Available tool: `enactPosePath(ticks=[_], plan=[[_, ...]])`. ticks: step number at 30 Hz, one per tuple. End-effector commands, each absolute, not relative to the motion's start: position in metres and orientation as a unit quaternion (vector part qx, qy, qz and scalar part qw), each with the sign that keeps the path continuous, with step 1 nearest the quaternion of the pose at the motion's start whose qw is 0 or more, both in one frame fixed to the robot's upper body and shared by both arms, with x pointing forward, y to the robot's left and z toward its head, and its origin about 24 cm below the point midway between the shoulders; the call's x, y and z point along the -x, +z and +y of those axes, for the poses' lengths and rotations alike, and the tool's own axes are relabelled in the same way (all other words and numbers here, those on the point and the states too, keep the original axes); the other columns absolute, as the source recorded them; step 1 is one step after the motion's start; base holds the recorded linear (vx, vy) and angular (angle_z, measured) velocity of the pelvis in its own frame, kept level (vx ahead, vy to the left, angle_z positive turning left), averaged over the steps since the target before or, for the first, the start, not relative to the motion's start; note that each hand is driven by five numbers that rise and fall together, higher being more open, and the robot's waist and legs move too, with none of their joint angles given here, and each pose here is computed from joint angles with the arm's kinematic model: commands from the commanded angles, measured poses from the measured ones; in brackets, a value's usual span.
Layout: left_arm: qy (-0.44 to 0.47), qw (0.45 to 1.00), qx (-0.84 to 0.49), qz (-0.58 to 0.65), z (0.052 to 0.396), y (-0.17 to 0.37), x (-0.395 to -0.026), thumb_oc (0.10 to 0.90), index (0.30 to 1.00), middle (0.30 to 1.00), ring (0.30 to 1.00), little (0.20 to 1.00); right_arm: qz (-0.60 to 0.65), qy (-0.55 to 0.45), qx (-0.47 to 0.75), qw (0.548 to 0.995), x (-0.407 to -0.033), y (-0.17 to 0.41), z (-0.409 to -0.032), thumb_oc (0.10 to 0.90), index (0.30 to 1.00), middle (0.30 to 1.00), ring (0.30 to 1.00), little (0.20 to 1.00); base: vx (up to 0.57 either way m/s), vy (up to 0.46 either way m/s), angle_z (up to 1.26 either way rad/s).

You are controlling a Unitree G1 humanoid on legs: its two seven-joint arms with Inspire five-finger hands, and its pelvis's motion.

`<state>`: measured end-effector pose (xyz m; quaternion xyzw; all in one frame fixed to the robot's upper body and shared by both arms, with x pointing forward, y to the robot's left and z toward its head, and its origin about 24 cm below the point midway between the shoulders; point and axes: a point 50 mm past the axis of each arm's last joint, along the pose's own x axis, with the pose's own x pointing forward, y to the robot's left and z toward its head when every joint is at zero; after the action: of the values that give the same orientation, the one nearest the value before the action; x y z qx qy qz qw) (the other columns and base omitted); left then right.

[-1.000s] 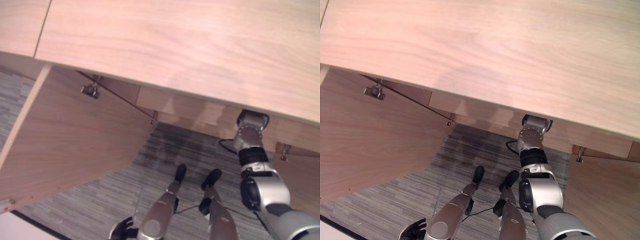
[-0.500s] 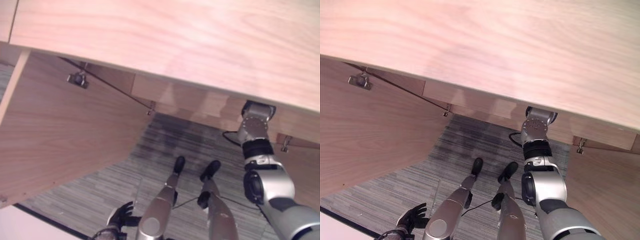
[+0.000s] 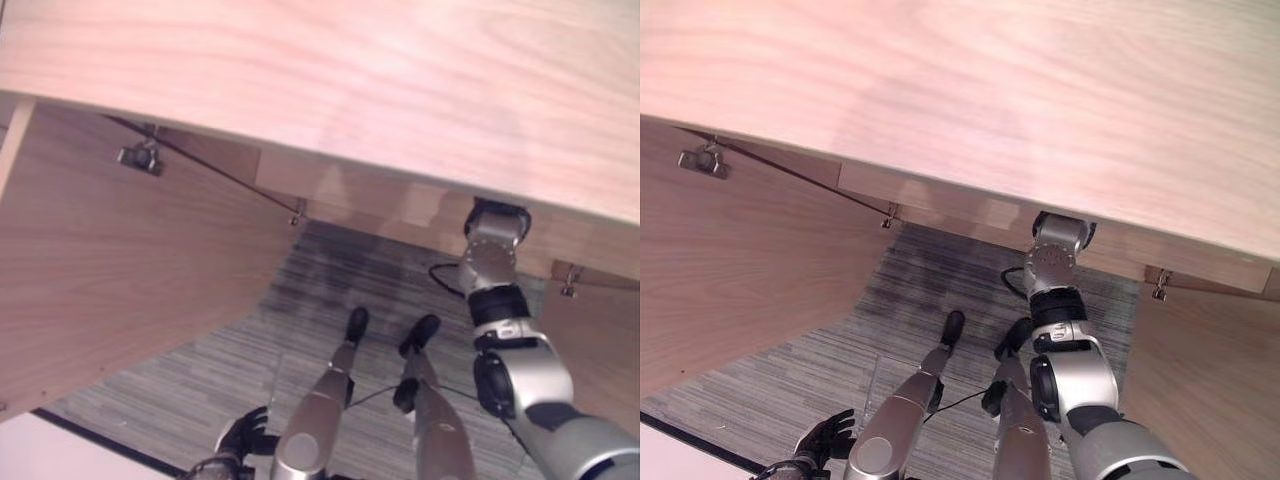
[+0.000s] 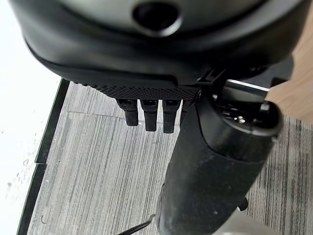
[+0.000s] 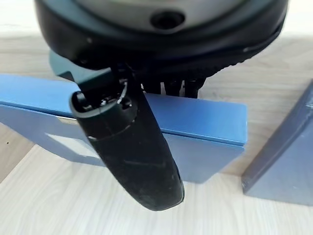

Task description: Put the empty folder in the office cabinet

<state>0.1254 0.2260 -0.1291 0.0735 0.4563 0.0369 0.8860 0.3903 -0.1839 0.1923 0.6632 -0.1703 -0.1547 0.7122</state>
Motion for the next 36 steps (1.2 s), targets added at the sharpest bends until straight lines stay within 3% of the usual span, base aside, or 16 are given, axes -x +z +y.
enactPosePath(ticks=[1,10,16,23,36], plan=[[0.072,0.836,-0.086,0.537,0.248,-0.14,-0.062,0.8,0.9,0.9,0.9,0.9,-0.277,-0.08,-0.63,0.721,-0.373,0.232,-0.181,0.8,0.9,0.9,0.9,0.9,-0.01,0.011,-0.04],[0.077,0.837,-0.068,0.537,0.234,-0.144,-0.063,0.8,0.9,0.9,0.9,0.9,-0.277,-0.058,-0.67,0.687,-0.353,0.212,-0.159,0.8,0.9,0.9,0.9,0.9,-0.01,0.002,-0.03],[0.077,0.836,-0.052,0.541,0.218,-0.148,-0.063,0.8,0.9,0.9,0.9,0.9,-0.214,-0.122,-0.707,0.663,-0.34,0.156,-0.149,0.8,0.9,0.9,0.9,0.9,0.01,0.023,0.0],[0.08,0.831,-0.041,0.548,0.213,-0.151,-0.061,0.8,0.9,0.9,0.9,0.9,-0.166,-0.168,-0.704,0.669,-0.336,0.119,-0.153,0.8,0.9,0.9,0.9,0.9,0.01,0.032,-0.01],[0.139,0.748,-0.037,0.648,0.226,-0.169,-0.008,0.8,0.9,0.9,0.9,0.9,-0.028,-0.288,-0.655,0.698,-0.304,0.012,-0.175,0.8,0.9,0.9,0.9,0.9,0.07,0.022,-0.08]])
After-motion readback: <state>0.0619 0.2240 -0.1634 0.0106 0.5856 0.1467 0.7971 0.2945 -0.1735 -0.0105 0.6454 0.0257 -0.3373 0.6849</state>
